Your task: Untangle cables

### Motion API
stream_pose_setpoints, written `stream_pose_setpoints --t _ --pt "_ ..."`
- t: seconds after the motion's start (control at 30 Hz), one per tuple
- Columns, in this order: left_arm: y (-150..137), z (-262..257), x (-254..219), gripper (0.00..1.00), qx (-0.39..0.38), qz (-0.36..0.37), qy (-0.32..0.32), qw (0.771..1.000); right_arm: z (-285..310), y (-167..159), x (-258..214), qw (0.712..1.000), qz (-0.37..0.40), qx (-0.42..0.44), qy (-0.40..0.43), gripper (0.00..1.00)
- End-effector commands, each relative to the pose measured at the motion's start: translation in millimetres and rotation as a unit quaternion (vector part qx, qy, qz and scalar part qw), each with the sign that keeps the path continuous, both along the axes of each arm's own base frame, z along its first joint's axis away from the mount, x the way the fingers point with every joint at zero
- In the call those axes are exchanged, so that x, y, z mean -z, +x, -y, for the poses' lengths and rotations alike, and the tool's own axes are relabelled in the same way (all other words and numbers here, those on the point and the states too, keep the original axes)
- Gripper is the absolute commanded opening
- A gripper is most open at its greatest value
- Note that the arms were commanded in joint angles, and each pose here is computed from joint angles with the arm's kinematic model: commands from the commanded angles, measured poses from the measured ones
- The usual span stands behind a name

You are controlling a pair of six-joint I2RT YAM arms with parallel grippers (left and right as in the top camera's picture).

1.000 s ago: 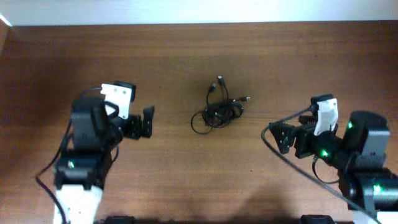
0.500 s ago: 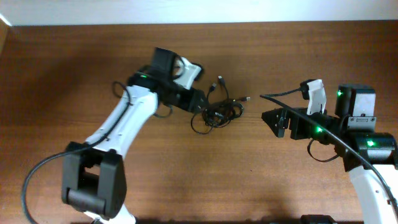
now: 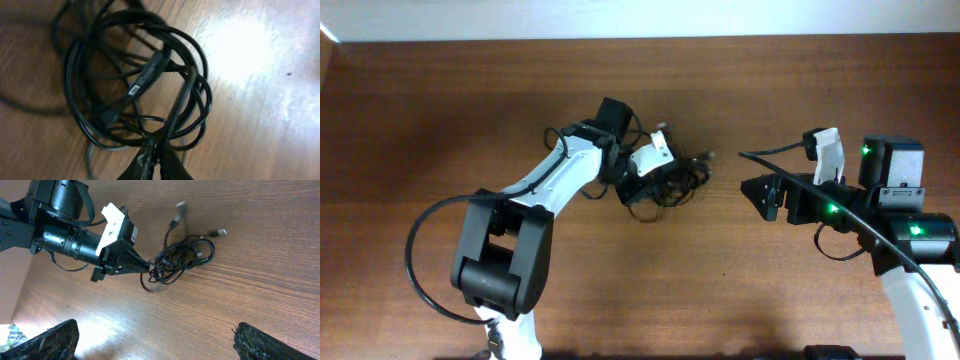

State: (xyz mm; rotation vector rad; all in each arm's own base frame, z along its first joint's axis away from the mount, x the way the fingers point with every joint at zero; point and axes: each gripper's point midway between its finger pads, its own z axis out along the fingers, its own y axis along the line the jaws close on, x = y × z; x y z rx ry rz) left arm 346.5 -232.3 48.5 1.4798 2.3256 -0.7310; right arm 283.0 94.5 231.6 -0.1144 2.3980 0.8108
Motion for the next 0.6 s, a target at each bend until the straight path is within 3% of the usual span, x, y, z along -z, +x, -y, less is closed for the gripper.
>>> stream_pose_setpoints --t 0.0,0.13,0.3,0.5,0.57 --pt "1 18 -21 0.00 -0.005 -0.019 -0.058 0.998 -3 1 -7 1.000 0.008 -0.006 0.005 1.00" --pt "28 19 -149 0.00 -0.155 -0.018 -0.112 0.981 -4 1 -7 0.999 -0.015 0.018 0.027 1.00" --pt "17 15 -207 0.00 -0.283 -0.086 -0.161 0.942 -3 8 -13 0.991 -0.060 0.087 0.087 0.85" --pt "-19 45 -250 0.00 -0.176 -0.181 -0.272 0.929 -11 26 -7 0.983 -0.092 0.095 0.131 0.60" --pt "-21 46 -251 0.00 -0.193 -0.211 -0.273 0.918 -14 32 7 0.980 -0.118 0.090 0.134 0.54"
